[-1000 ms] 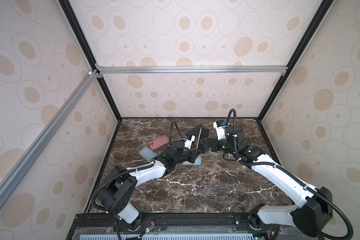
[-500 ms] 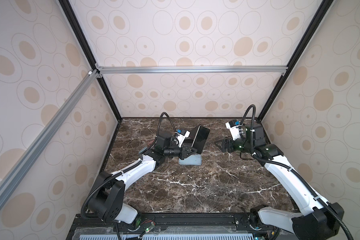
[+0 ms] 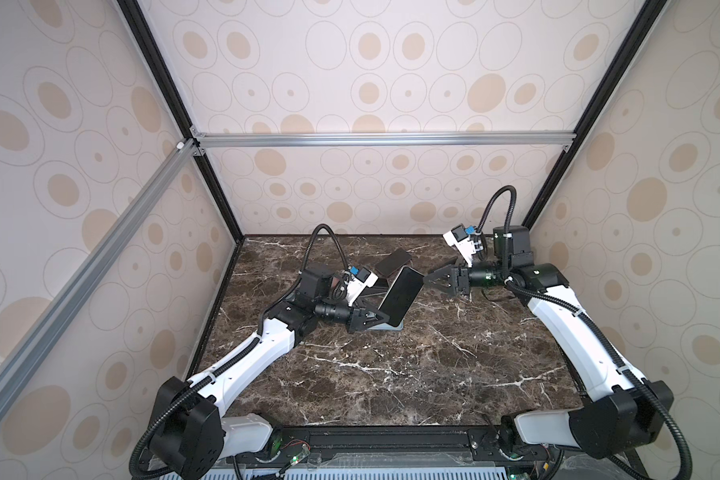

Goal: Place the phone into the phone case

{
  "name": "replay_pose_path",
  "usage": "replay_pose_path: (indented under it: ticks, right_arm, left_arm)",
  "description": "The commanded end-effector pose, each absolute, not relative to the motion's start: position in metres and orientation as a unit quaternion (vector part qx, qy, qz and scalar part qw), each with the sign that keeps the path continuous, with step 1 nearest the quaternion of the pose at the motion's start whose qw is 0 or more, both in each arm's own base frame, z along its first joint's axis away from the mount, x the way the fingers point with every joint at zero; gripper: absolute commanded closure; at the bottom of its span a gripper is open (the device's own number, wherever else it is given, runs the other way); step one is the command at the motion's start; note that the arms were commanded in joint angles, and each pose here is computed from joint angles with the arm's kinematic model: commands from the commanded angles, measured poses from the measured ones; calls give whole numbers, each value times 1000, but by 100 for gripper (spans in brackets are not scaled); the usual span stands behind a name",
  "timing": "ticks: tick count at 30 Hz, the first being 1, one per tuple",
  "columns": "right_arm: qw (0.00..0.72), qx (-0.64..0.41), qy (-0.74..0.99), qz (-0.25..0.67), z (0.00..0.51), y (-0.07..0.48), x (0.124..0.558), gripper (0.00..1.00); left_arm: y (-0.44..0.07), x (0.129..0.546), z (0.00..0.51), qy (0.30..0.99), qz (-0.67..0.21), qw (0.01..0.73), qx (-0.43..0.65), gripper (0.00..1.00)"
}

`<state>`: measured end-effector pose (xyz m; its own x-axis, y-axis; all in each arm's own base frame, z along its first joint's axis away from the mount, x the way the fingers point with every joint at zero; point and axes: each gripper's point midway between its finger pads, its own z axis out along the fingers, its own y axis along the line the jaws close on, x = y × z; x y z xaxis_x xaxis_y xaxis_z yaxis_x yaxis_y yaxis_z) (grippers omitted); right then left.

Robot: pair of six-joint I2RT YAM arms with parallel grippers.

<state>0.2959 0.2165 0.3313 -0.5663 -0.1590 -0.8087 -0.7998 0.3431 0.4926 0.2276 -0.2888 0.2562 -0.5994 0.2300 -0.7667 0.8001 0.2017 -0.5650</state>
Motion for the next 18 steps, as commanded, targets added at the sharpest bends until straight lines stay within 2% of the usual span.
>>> replay_pose_path:
  ticks: [1,14,18]
  right_arm:
    - [308,-354,716,517,342,221,271,46]
    - [209,-409,726,512,311,243,239,57]
    - [200,-413,725,514,311,244,238,69]
  left_arm:
    - [-285,214,283,698,-519,283,403,100]
    - [-276,200,267,709,-488,236,451,100]
    - [-276,196,266,706,-491,235,453,100]
